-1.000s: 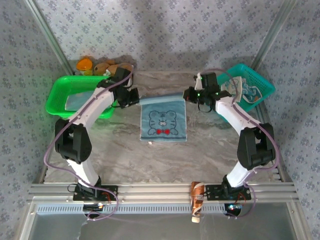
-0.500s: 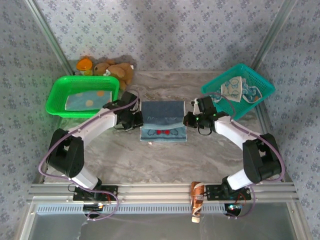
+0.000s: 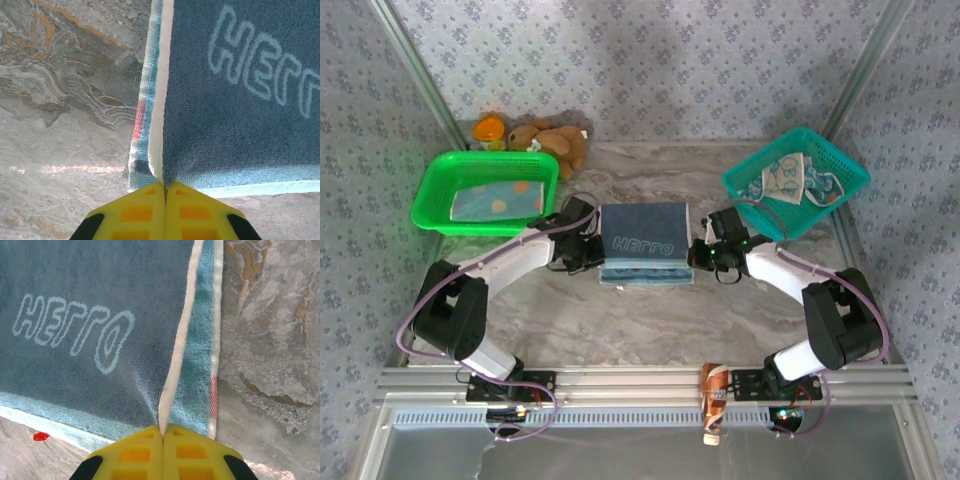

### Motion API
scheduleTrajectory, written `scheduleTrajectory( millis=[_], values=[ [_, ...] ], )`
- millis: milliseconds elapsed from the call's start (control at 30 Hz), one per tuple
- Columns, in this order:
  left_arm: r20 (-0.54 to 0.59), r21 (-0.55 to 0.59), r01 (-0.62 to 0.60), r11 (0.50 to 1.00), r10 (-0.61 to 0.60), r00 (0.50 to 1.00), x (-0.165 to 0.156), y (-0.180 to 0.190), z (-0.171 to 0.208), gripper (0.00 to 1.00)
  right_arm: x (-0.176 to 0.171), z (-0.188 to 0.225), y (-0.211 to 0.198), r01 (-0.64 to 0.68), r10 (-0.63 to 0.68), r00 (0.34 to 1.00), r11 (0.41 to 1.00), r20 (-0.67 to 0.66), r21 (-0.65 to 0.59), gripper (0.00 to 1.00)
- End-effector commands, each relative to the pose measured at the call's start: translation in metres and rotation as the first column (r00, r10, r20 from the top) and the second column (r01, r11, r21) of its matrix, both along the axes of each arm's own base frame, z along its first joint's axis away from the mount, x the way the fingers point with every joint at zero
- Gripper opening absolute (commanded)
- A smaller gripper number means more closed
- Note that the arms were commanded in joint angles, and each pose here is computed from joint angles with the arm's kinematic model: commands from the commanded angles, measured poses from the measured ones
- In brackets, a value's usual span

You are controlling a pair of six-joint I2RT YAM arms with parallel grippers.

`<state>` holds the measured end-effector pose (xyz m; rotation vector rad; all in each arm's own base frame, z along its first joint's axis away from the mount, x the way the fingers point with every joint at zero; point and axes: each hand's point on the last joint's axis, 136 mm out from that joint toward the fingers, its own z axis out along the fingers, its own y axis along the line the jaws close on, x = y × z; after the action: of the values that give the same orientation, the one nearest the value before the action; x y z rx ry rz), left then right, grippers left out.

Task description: Fold and stack the towels

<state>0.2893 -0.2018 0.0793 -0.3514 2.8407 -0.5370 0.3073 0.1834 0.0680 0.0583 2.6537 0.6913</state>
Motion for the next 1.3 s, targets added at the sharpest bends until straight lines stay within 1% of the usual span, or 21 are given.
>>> scheduleTrajectory(
  millis=[0, 133, 500, 733, 933, 1000, 1067, 1100, 1267],
  values=[
    [0.004, -0.007, -0.011, 1.0, 0.011, 1.0, 0.0, -0.003, -0.001, 0.0, -0.004, -0.003, -0.007, 0.029, -0.029, 1.0, 0.999, -0.005, -0.027, 0.03],
    [-0.008, -0.002, -0.007, 1.0, 0.007, 1.0, -0.005, -0.004, -0.005, 0.0, -0.009, -0.009, -0.009, 0.03, -0.031, 0.999, 0.999, -0.022, -0.034, 0.04],
    [-0.082, 0.041, 0.014, 0.999, -0.01, 0.997, -0.022, 0.001, -0.035, 0.0, -0.022, -0.028, -0.008, 0.008, -0.013, 0.998, 0.998, -0.064, -0.064, 0.05],
    [-0.109, 0.061, 0.026, 0.998, -0.019, 0.994, -0.027, 0.002, -0.047, 0.0, -0.031, -0.042, -0.004, -0.021, 0.013, 0.997, 0.996, -0.082, -0.092, 0.06],
    [-0.12, 0.071, 0.03, 0.997, -0.022, 0.993, -0.031, 0.003, -0.052, 0.0, -0.037, -0.05, -0.002, -0.043, 0.032, 0.995, 0.992, -0.094, -0.116, 0.11],
    [-0.122, 0.072, 0.031, 0.997, -0.022, 0.992, -0.033, 0.003, -0.053, 0.0, -0.037, -0.05, -0.002, -0.046, 0.035, 0.995, 0.992, -0.094, -0.12, 0.12],
    [-0.118, 0.069, 0.032, 0.997, -0.024, 0.993, -0.032, 0.003, -0.05, 0.0, -0.037, -0.049, -0.002, -0.048, 0.037, 0.995, 0.992, -0.092, -0.121, 0.11],
    [-0.114, 0.068, 0.031, 0.997, -0.023, 0.993, -0.032, 0.003, -0.047, 0.0, -0.037, -0.047, -0.002, -0.049, 0.038, 0.995, 0.992, -0.09, -0.118, 0.09],
    [-0.074, 0.071, 0.029, 0.997, -0.024, 0.997, -0.026, 0.003, -0.027, 0.0, -0.032, -0.029, -0.003, -0.043, 0.037, 0.998, 0.991, -0.048, -0.125, 0.09]
  ],
)
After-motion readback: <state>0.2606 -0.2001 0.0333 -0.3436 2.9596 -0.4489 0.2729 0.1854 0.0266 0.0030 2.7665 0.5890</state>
